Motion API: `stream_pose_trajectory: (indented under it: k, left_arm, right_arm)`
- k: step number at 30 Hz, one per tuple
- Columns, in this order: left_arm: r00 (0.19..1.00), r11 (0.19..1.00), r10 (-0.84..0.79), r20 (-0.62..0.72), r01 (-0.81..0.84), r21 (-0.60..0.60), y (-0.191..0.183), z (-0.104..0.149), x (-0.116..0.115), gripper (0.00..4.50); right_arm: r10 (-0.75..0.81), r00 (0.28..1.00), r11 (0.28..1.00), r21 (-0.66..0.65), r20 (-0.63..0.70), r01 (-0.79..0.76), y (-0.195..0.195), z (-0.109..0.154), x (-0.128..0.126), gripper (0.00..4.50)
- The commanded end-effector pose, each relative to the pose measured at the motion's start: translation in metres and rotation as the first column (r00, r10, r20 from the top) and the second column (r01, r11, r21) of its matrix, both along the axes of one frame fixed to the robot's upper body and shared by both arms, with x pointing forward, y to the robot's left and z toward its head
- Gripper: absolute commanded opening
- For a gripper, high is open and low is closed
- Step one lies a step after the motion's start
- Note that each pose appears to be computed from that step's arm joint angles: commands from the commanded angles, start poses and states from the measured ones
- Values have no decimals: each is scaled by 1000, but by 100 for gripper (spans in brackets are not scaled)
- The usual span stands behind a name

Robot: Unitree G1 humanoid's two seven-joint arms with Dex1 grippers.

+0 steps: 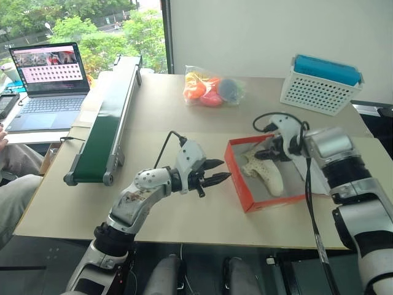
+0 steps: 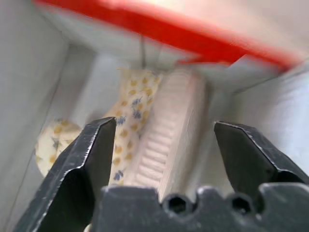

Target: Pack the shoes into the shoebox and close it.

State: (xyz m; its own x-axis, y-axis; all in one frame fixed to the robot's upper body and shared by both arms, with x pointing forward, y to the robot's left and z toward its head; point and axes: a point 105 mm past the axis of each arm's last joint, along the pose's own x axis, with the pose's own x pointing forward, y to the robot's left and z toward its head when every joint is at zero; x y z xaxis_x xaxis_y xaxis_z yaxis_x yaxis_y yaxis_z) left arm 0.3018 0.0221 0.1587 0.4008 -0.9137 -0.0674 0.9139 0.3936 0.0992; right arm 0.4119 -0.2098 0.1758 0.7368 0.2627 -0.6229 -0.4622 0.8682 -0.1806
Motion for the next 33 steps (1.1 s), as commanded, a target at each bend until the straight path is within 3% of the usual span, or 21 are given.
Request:
stream_pose_trajectory:
  k: [1, 3, 5, 7, 9, 10, 11, 13, 17, 20, 22, 24, 25, 33]
  left_arm:
    - [997, 998, 61, 52, -60, -21, 9, 14, 10, 205]
    - [987, 989, 144, 66, -142, -33, 19, 17, 24, 205]
    - [929, 932, 359, 87, -352, -82, 47, 27, 55, 205]
    - [838, 840, 540, 83, -528, -128, 76, 36, 79, 205]
    - [697, 694, 715, 43, -702, -161, 115, 41, 98, 205]
    - [643, 636, 766, 20, -753, -166, 130, 41, 103, 205]
    - [569, 561, 822, -7, -812, -158, 150, 38, 107, 205]
    - [472, 464, 881, -36, -875, -137, 176, 34, 111, 205]
    - [406, 405, 913, -19, -912, -65, 204, 23, 113, 205]
    - [368, 367, 929, -24, -929, -36, 220, 18, 113, 276]
    - [345, 345, 938, -20, -938, -36, 231, 17, 113, 357]
    - [332, 331, 943, -14, -943, -38, 238, 18, 113, 429]
    - [324, 324, 946, -9, -945, -36, 241, 17, 113, 443]
    - [269, 269, 963, -3, -963, -32, 261, 11, 109, 443]
  right_arm:
    - [4, 982, 999, 35, 190, -11, 9, 68, -4, 384]
    - [6, 969, 1000, 26, 247, -13, 13, 82, -10, 384]
    - [49, 932, 997, 30, 360, -64, 25, 105, -20, 384]
    - [154, 878, 977, 62, 453, -204, 50, 120, -36, 384]
    - [290, 778, 908, 97, 557, -408, 84, 129, -66, 384]
    - [329, 737, 878, 95, 591, -468, 93, 130, -78, 384]
    - [383, 714, 851, 76, 587, -519, 102, 114, -92, 384]
    - [424, 717, 832, 75, 553, -550, 110, 84, -105, 384]
    - [427, 732, 822, 110, 530, -559, 121, 44, -112, 384]
    - [405, 744, 805, 178, 532, -566, 127, 33, -113, 394]
    - [402, 760, 804, 201, 511, -560, 129, 20, -111, 447]
    - [417, 765, 802, 197, 491, -564, 132, 9, -111, 450]
    - [424, 765, 801, 193, 485, -567, 133, 6, -112, 450]
    - [424, 771, 809, 183, 475, -558, 137, -4, -109, 450]
